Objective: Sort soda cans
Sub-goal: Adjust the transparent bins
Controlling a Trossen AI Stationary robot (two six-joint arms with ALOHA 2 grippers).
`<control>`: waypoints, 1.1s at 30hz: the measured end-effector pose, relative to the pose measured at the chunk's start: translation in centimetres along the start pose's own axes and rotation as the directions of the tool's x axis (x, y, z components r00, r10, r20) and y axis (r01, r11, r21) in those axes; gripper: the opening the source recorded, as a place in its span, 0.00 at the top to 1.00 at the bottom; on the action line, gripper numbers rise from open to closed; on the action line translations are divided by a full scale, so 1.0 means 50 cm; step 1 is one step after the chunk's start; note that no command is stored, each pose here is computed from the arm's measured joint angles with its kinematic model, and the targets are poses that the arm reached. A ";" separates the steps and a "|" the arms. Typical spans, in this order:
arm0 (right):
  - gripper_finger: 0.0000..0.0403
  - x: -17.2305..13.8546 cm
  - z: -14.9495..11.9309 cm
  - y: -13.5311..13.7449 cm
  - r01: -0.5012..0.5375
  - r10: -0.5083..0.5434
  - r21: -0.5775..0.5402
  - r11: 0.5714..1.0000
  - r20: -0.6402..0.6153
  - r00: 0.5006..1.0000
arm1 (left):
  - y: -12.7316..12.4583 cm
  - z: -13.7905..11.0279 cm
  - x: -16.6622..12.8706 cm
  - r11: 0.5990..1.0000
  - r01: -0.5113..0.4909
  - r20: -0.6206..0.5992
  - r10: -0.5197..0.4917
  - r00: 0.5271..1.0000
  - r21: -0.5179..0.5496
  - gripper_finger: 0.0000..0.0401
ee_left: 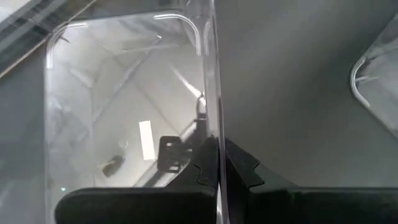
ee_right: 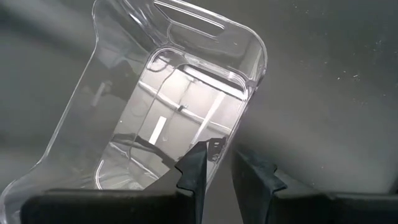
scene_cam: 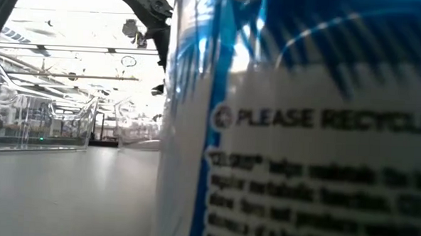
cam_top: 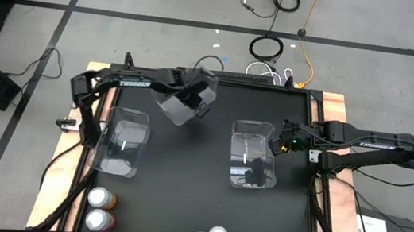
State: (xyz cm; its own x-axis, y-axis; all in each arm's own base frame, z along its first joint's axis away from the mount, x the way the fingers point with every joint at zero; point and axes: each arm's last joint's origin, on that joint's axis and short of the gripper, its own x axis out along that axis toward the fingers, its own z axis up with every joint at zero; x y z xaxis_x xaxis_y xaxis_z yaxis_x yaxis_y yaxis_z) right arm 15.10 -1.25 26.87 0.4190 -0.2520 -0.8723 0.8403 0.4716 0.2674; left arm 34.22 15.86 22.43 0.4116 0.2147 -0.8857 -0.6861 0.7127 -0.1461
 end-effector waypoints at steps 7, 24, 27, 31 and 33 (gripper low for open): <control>0.84 0.000 0.000 0.000 -0.001 0.001 0.000 1.000 0.000 1.000 | -0.055 0.011 0.029 0.989 -0.027 -0.062 0.018 0.998 -0.147 0.98; 0.84 0.000 0.000 0.000 0.000 0.000 -0.061 0.998 -0.002 1.000 | -0.183 -0.061 0.020 0.934 -0.012 -0.095 -0.023 0.995 -0.358 0.98; 0.84 0.000 0.000 0.000 0.001 -0.001 -0.054 0.999 -0.002 1.000 | -0.200 -0.073 0.017 0.939 -0.003 -0.103 -0.035 0.994 -0.344 0.98; 0.84 0.000 0.000 0.000 0.001 -0.001 -0.058 0.998 -0.002 1.000 | -0.214 -0.083 0.014 0.930 0.002 -0.109 -0.045 0.993 -0.367 0.98; 0.84 0.000 0.000 0.000 0.000 0.000 -0.078 0.997 -0.003 1.000 | -0.220 -0.087 0.013 0.920 0.001 -0.111 -0.048 0.993 -0.392 0.98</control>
State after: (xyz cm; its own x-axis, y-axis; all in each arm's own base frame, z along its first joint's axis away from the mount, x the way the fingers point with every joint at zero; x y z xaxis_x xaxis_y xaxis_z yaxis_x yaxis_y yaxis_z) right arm 15.09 -1.25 26.86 0.4176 -0.2498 -0.8736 0.8111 0.5358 0.2345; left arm 39.42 5.24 21.54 0.3752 0.1050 -0.9210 -0.8661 0.3937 -0.3079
